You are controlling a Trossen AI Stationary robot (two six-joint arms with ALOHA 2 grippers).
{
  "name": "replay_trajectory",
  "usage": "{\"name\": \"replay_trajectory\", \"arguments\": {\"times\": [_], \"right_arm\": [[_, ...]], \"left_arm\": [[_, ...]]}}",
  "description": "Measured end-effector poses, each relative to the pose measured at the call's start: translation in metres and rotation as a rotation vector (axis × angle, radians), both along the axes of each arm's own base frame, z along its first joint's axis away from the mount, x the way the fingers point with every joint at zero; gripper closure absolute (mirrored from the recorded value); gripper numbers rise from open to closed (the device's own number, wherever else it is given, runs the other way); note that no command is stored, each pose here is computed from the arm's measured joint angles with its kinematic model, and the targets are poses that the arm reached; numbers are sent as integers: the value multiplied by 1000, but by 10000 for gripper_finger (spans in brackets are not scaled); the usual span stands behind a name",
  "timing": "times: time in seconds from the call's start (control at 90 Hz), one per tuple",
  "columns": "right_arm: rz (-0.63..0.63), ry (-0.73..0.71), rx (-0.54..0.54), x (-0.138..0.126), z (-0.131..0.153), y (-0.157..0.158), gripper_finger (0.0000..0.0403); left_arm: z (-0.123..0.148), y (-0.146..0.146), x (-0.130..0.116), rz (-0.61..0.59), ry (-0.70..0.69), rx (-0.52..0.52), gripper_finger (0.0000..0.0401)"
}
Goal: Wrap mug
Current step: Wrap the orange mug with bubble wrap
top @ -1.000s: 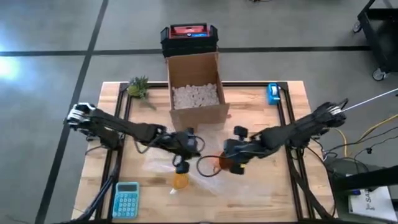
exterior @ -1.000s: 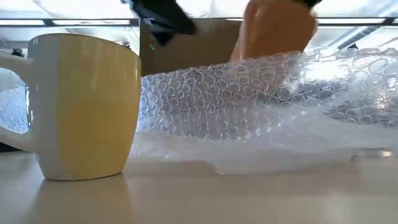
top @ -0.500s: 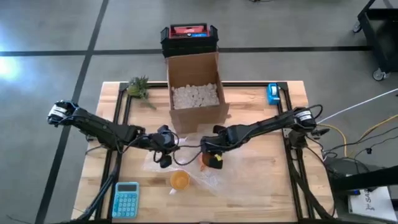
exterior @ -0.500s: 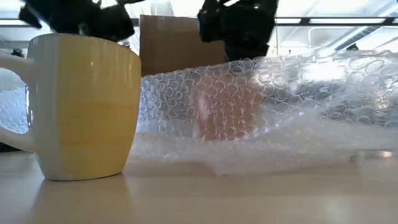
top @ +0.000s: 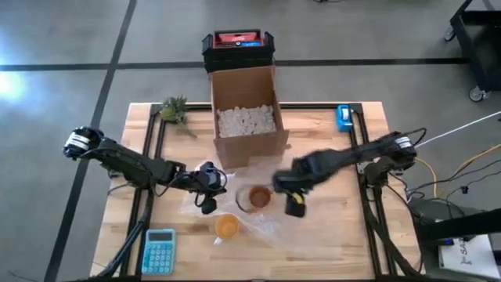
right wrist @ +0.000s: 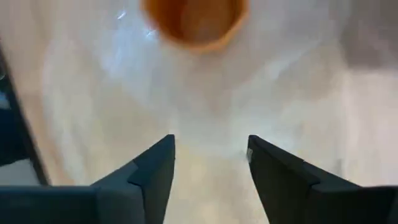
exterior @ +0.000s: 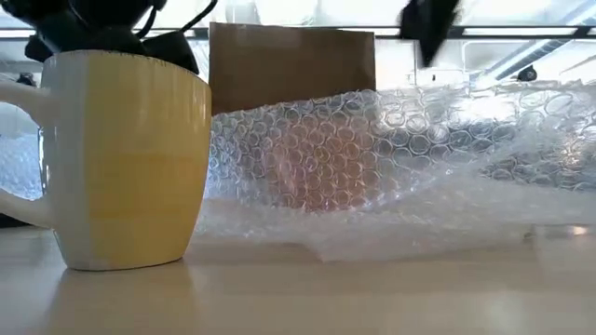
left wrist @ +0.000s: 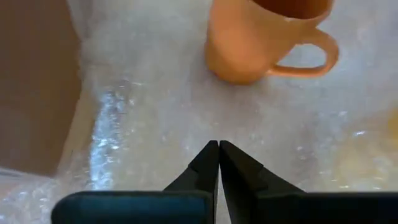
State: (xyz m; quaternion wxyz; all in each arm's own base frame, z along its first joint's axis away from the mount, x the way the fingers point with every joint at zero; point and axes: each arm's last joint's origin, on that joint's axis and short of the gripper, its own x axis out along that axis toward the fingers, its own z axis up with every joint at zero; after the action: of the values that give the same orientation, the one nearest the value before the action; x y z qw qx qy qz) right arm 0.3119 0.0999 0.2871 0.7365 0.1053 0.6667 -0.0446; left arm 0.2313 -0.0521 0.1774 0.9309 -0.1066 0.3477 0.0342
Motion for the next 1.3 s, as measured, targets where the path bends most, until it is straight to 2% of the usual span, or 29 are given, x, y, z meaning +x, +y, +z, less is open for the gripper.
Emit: {"name": "replay_trajectory", "arguments": {"times": [0.1,0.256,0.4,0.489,0.578,0.667,0.756,0.822,0.9,0.944,1.056,1.133,1.3], "right_arm": [[-20,65,-25,-29,-17,26,204],[-133,161,-70,-68,-65,59,204],[-179,92,-7,-87,-107,84,205],[-204,72,10,-97,-131,90,210],[-269,85,-79,-106,-153,86,220],[-255,88,-116,-108,-165,85,238],[-201,66,-132,-107,-167,85,272],[-178,56,-146,-106,-165,85,313],[-149,41,-159,-104,-153,86,371],[-131,26,-166,-102,-142,87,389],[-68,-66,-186,-93,-111,93,386],[-13,-196,-230,-83,-86,94,388],[96,-464,-445,-51,-49,85,399]], "left_arm": [[0,-1,0,3,-2,-14,401],[4,-2,3,4,-33,-26,401],[7,-2,5,3,-74,-36,401],[9,-3,6,3,-95,-42,401],[12,-3,8,3,-129,-50,401],[15,-3,11,3,-173,-48,401],[17,-4,15,-3,-227,-48,401],[18,-5,20,1,-271,-50,401],[16,-7,27,0,-319,-59,401],[13,-8,31,-9,-333,-48,401],[2,-11,41,-31,-361,-35,401],[-9,-12,47,-32,-356,-33,401],[-20,-15,59,-32,-312,-23,401]]}}
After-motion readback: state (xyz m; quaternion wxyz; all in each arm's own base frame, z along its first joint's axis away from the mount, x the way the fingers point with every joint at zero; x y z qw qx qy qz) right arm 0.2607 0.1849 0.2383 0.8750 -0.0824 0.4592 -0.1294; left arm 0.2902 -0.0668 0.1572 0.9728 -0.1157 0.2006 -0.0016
